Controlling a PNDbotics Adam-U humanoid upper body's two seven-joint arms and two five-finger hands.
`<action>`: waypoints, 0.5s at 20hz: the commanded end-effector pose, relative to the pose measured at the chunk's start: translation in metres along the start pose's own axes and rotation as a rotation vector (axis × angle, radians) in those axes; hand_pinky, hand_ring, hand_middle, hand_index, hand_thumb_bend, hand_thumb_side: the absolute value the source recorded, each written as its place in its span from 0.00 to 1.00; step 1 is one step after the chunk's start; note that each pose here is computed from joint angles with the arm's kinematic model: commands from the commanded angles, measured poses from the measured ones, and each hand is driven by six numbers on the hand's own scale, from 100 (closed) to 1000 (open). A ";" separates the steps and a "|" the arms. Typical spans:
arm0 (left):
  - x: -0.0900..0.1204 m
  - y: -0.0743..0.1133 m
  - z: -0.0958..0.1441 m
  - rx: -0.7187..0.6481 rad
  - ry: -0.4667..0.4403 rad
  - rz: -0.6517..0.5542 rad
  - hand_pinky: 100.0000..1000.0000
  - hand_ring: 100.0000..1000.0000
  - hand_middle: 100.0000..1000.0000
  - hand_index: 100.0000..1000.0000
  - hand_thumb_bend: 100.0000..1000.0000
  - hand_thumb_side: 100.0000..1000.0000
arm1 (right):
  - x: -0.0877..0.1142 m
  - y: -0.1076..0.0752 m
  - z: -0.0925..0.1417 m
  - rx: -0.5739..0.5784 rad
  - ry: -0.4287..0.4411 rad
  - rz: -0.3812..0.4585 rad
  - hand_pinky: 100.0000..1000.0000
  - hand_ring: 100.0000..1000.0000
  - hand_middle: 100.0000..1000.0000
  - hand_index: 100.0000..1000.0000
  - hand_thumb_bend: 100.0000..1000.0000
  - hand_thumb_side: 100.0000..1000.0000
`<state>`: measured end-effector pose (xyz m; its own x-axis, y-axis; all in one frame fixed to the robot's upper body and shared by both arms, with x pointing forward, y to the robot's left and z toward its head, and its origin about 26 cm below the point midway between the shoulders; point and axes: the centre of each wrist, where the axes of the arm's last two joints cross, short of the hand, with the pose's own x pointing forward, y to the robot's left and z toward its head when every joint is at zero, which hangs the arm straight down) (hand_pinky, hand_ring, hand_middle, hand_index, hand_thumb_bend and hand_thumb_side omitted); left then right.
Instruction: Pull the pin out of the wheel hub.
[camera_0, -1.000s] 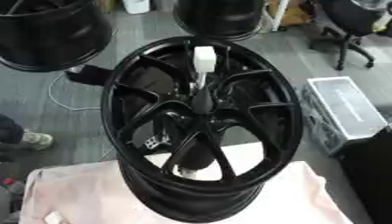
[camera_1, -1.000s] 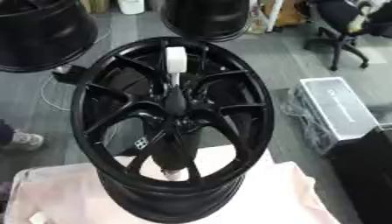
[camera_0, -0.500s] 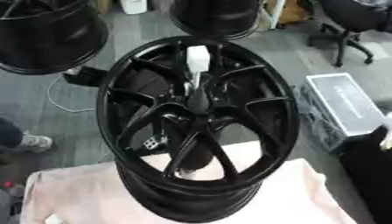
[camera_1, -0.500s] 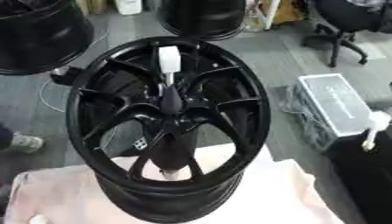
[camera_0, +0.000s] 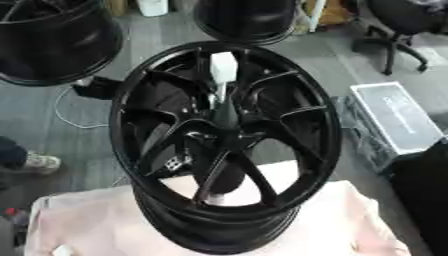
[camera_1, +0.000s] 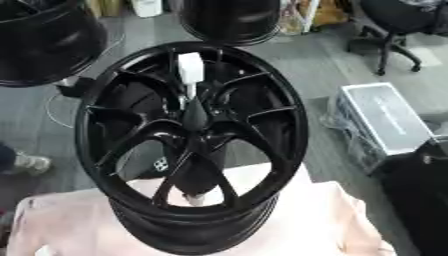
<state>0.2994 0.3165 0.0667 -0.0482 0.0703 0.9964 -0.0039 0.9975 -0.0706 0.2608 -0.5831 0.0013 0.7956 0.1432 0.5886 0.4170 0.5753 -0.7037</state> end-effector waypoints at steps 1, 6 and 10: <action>0.007 0.002 -0.001 -0.004 -0.020 -0.013 0.42 0.48 0.57 0.67 0.27 0.93 | 0.033 -0.018 0.002 -0.065 -0.151 -0.036 0.33 0.35 0.72 0.91 0.42 0.14; 0.007 0.002 -0.001 -0.002 -0.023 -0.011 0.42 0.48 0.57 0.67 0.27 0.93 | 0.079 -0.013 0.020 -0.139 -0.382 -0.155 0.32 0.34 0.68 0.89 0.45 0.15; 0.009 0.001 -0.002 -0.004 -0.031 -0.006 0.42 0.48 0.57 0.67 0.27 0.93 | 0.138 0.007 0.077 -0.189 -0.767 -0.409 0.33 0.34 0.68 0.88 0.45 0.18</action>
<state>0.2996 0.3163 0.0670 -0.0497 0.0721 0.9962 -0.0034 0.9974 -0.0723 0.3316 -0.5073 0.0740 0.2252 0.4537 0.8622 0.6759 0.5647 -0.4737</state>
